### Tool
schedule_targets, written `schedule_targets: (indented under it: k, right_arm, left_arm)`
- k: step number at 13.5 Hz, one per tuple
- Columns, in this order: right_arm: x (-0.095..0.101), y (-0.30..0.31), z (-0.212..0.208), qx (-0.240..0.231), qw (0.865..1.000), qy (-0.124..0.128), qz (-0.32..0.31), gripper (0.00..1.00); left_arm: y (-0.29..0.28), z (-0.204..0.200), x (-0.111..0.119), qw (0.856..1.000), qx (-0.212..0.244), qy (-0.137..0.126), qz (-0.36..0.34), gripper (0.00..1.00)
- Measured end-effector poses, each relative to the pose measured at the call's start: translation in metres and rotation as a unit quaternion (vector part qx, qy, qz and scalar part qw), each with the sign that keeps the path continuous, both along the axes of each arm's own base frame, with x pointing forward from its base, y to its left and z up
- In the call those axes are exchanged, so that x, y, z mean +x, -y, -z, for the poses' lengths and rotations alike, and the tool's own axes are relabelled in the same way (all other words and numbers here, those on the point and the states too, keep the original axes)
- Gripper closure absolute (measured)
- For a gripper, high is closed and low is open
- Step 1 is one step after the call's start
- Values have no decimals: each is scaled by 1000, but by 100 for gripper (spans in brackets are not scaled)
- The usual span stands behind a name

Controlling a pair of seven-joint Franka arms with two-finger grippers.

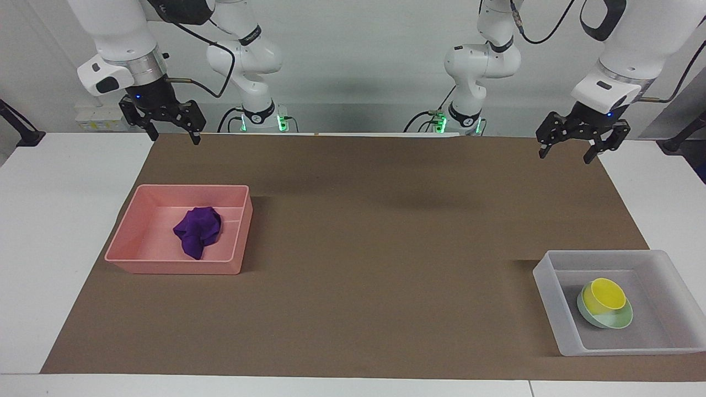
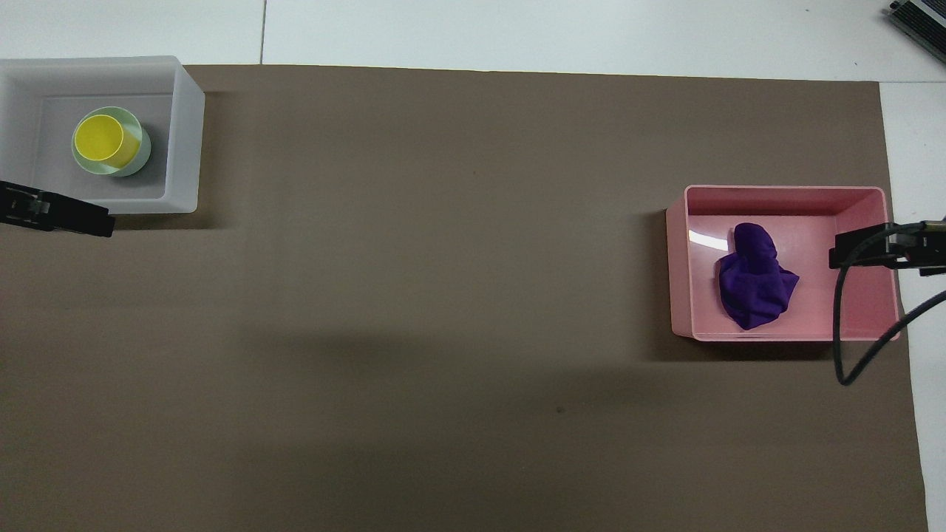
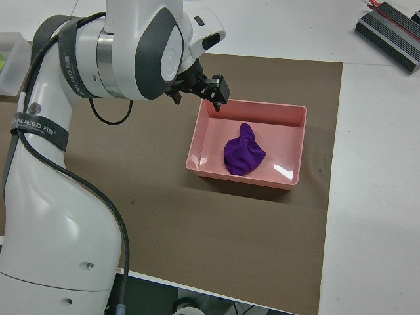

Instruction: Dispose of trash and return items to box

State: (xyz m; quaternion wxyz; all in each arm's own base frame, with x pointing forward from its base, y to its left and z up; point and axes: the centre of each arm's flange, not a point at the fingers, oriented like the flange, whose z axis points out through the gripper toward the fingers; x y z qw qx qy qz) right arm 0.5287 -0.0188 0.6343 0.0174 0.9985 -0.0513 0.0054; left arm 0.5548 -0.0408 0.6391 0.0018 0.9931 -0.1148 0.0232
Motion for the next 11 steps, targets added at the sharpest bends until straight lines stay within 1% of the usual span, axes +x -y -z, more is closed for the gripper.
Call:
schedule_targets:
  k: [1, 3, 8, 11]
  right_arm:
    - [0, 0, 0, 0, 1000, 0, 0, 0]
    - [0, 0, 0, 0, 1000, 0, 0, 0]
    - [0, 0, 0, 0, 1000, 0, 0, 0]
    - [0, 0, 1, 0, 1000, -1, 0, 0]
  left_arm:
    - [0, 1, -2, 1000, 0, -8, 0, 0]
    - [-2, 1, -4, 1000, 1, -15, -2, 0]
    - [-5, 1, -5, 1000, 1, -18, -5, 0]
    - [-5, 3, -5, 1000, 1, -20, -20, 0]
